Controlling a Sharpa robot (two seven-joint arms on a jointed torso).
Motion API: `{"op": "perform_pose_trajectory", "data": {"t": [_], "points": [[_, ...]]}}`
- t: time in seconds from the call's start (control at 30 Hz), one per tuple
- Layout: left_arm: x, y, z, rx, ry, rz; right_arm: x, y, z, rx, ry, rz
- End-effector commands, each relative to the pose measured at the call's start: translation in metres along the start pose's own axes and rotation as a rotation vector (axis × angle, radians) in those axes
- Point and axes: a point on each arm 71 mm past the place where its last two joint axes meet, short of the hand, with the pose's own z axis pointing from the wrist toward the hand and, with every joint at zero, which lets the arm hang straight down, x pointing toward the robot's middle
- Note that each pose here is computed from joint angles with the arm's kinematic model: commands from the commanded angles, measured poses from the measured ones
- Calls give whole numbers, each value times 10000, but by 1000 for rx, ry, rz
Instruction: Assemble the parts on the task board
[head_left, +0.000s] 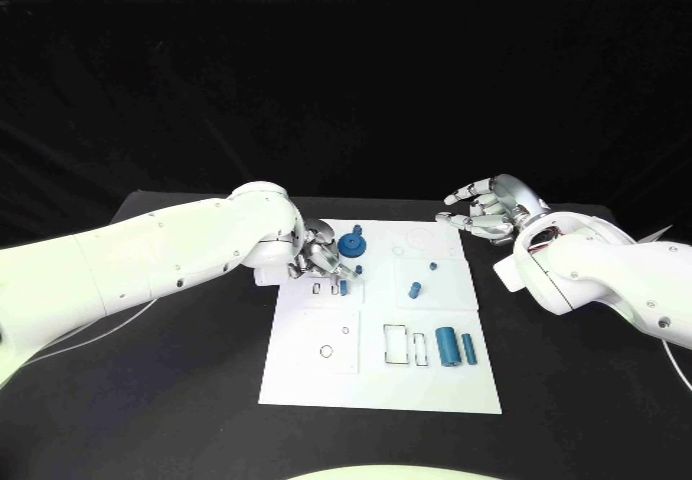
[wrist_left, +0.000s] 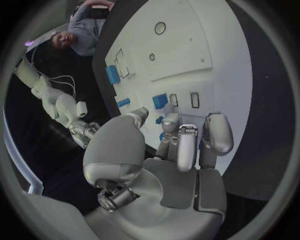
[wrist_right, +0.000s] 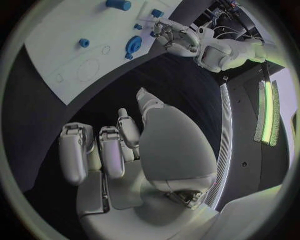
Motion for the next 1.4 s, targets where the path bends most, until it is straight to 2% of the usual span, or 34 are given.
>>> {"op": "perform_pose_trajectory", "data": {"t": [0.03, 0.53, 0.97, 1.4], "points": [[21, -28, 2, 7, 21, 7, 4, 12, 4, -12, 0, -12], [46, -46, 3, 14, 43, 4, 19, 18, 16, -11, 6, -13], [61, -1, 43, 1, 55, 0, 18, 15, 16, -11, 6, -13], [82, 8, 53, 2, 63, -12, 18, 12, 19, -10, 7, -14]]}}
